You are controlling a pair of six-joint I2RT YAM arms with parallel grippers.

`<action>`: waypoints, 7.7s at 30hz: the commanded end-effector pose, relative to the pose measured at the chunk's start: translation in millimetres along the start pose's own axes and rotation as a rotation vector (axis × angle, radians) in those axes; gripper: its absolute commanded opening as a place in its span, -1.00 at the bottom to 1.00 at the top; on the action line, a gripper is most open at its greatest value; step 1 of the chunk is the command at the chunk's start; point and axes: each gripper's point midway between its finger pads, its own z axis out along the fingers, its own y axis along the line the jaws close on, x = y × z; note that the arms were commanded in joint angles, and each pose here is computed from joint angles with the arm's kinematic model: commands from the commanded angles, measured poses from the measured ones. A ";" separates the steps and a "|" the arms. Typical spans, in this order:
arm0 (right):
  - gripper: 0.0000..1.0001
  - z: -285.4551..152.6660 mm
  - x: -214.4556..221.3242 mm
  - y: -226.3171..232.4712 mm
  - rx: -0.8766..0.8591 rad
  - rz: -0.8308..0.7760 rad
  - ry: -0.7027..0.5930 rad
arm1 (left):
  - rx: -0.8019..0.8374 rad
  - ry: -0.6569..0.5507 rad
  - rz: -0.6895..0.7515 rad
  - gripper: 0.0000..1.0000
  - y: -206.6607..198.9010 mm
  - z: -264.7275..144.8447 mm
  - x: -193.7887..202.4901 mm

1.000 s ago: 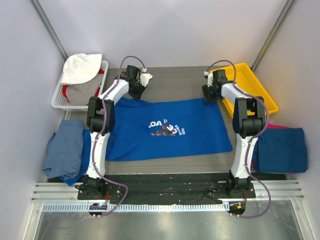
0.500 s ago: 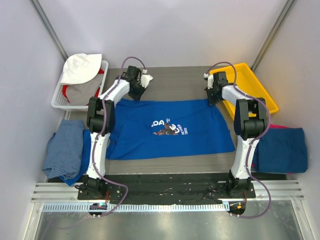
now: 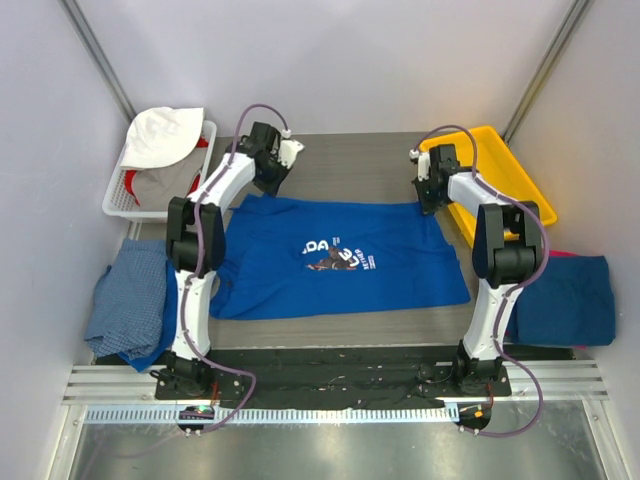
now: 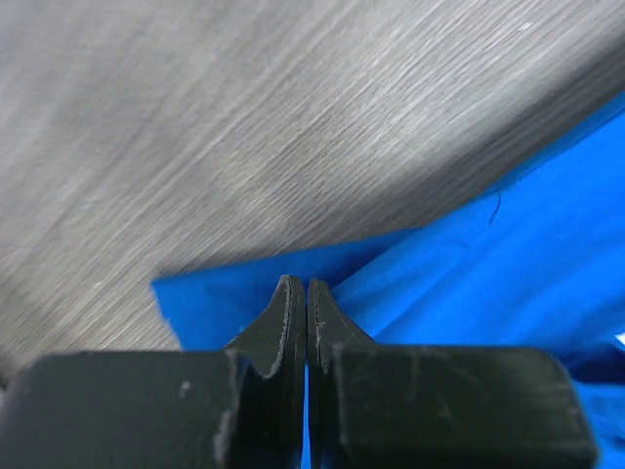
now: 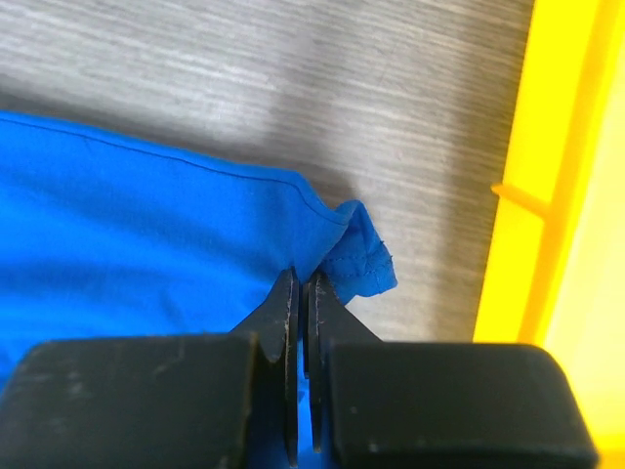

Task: Fold and stack the t-shirts
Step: Grap the side of the flattened tshirt furthest away from the robot with both arms, then fold the other side of the tshirt into a rectangle

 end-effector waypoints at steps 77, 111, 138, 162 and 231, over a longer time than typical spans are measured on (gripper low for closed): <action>-0.93 -94.6 46.9 2.7 0.034 -0.111 -0.043 | 0.078 0.626 0.380 -1.00 -160.4 -170.2 144.1; -0.92 -108.6 48.5 -8.6 0.094 -0.158 -0.038 | 0.135 0.805 0.435 -0.99 -194.3 -159.3 206.8; 0.03 -144.7 57.3 10.5 0.015 -0.179 -0.053 | 0.151 0.727 0.408 -1.00 -208.0 -102.6 166.6; 0.04 -117.3 15.9 6.5 -0.034 -0.053 -0.139 | 0.156 0.680 0.378 -1.00 -215.1 -89.2 148.3; -0.03 -65.5 51.7 -0.4 -0.335 0.164 -0.004 | 0.134 0.677 0.381 -1.00 -210.9 -94.2 148.0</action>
